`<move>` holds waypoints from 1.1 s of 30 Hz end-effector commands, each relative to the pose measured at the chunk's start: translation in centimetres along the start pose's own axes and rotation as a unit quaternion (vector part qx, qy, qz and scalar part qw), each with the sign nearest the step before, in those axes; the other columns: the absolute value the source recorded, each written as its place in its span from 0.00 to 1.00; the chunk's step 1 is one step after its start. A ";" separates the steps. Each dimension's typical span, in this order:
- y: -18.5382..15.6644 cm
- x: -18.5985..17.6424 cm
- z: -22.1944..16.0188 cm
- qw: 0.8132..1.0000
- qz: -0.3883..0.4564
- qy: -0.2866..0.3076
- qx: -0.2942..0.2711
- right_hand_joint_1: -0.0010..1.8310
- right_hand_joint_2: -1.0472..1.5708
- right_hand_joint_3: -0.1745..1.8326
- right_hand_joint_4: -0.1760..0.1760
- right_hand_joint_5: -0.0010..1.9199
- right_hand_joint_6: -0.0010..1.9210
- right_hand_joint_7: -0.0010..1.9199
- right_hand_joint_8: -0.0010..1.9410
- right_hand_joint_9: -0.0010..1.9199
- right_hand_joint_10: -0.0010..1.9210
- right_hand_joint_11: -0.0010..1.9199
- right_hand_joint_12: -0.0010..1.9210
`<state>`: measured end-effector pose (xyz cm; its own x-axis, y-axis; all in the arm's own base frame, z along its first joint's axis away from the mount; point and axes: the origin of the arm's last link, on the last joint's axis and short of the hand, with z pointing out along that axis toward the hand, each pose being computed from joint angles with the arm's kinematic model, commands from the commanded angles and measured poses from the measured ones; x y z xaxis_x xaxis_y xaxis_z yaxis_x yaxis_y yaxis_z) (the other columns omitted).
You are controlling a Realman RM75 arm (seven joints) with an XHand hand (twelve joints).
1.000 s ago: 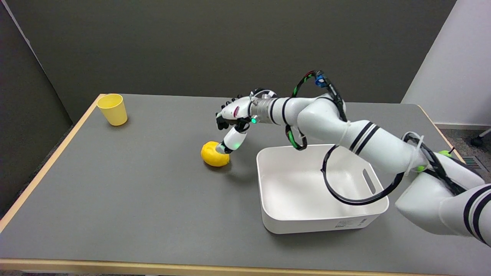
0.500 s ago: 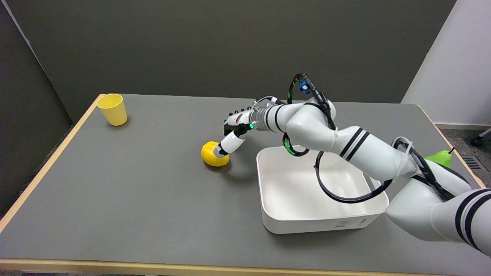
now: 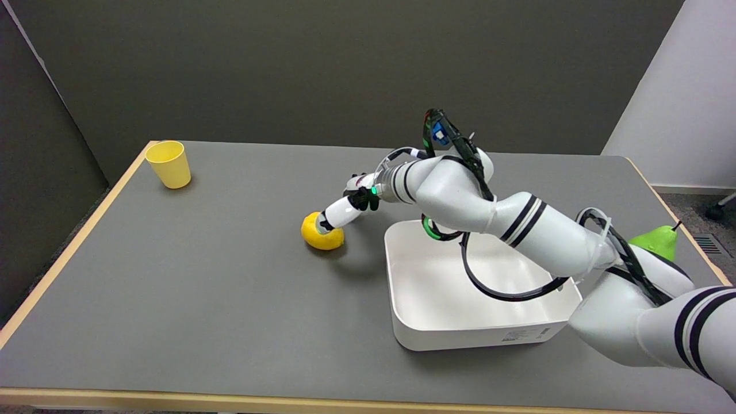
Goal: Pick up the lemon.
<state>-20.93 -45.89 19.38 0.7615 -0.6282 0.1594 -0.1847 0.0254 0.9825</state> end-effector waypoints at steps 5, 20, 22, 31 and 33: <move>-4.2 -1.9 0.4 0.998 0.063 -0.012 0.020 0.17 0.66 0.44 0.00 0.05 0.26 0.13 0.29 0.06 0.49 0.04 0.69; -3.8 -3.8 1.9 0.997 0.072 -0.033 0.016 0.22 0.66 0.45 0.00 0.06 0.27 0.16 0.30 0.09 0.51 0.06 0.71; -3.8 -3.7 1.9 0.997 0.070 -0.028 0.018 0.25 0.67 0.46 0.00 0.07 0.26 0.17 0.32 0.10 0.52 0.07 0.72; -3.7 -3.7 2.0 0.998 0.053 -0.006 0.018 0.47 0.73 0.50 0.00 0.08 0.49 0.13 0.78 0.29 0.64 0.25 0.87; -3.6 -3.6 1.9 0.999 0.046 0.002 0.017 0.58 0.82 0.38 0.00 0.07 0.59 0.17 0.92 0.30 0.73 0.24 0.94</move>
<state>-23.39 -45.38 15.20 0.7117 -0.6466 0.2747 -0.2983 0.0760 0.9514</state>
